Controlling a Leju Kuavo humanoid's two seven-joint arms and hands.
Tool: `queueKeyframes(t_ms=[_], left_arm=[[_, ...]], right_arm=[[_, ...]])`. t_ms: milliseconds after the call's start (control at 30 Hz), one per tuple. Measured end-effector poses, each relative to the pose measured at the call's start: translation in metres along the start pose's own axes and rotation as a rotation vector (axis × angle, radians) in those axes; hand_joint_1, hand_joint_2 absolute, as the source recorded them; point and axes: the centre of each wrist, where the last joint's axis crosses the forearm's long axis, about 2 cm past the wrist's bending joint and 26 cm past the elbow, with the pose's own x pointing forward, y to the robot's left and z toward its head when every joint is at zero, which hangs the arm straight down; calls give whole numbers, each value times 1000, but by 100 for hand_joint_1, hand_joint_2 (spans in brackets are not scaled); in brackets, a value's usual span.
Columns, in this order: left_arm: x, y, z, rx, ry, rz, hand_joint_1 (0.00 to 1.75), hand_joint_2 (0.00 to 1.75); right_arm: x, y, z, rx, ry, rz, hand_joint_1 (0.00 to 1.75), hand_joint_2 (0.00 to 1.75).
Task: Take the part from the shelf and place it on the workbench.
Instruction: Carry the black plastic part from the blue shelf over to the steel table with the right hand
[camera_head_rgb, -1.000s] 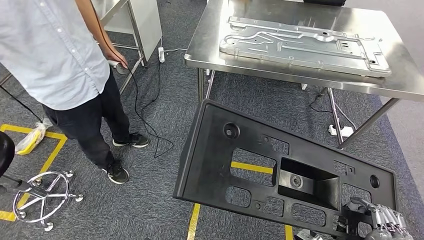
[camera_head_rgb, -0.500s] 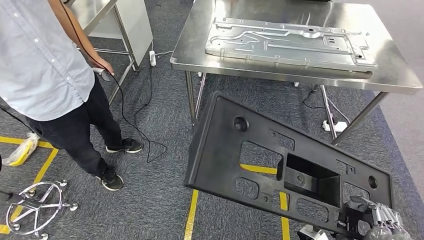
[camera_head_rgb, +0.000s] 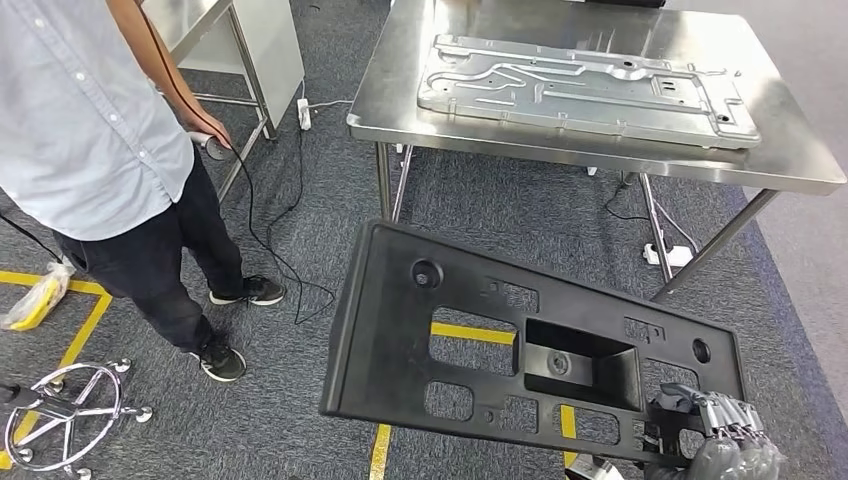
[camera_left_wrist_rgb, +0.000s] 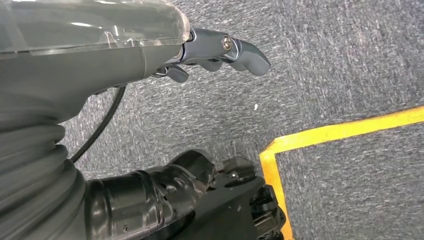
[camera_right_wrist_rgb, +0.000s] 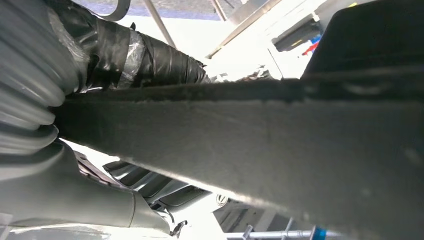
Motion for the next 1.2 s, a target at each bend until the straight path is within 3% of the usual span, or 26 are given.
queueKeyframes(t_ms=[500, 1200], left_arm=[[-1, 0, 0, -6, 1, 1, 0, 175], [0, 0, 0, -9, -2, -9, 0, 175]], right_arm=[[4, 3, -1, 24, -36, 0, 175, 175], [3, -2, -3, -56, -31, -7, 175, 175]])
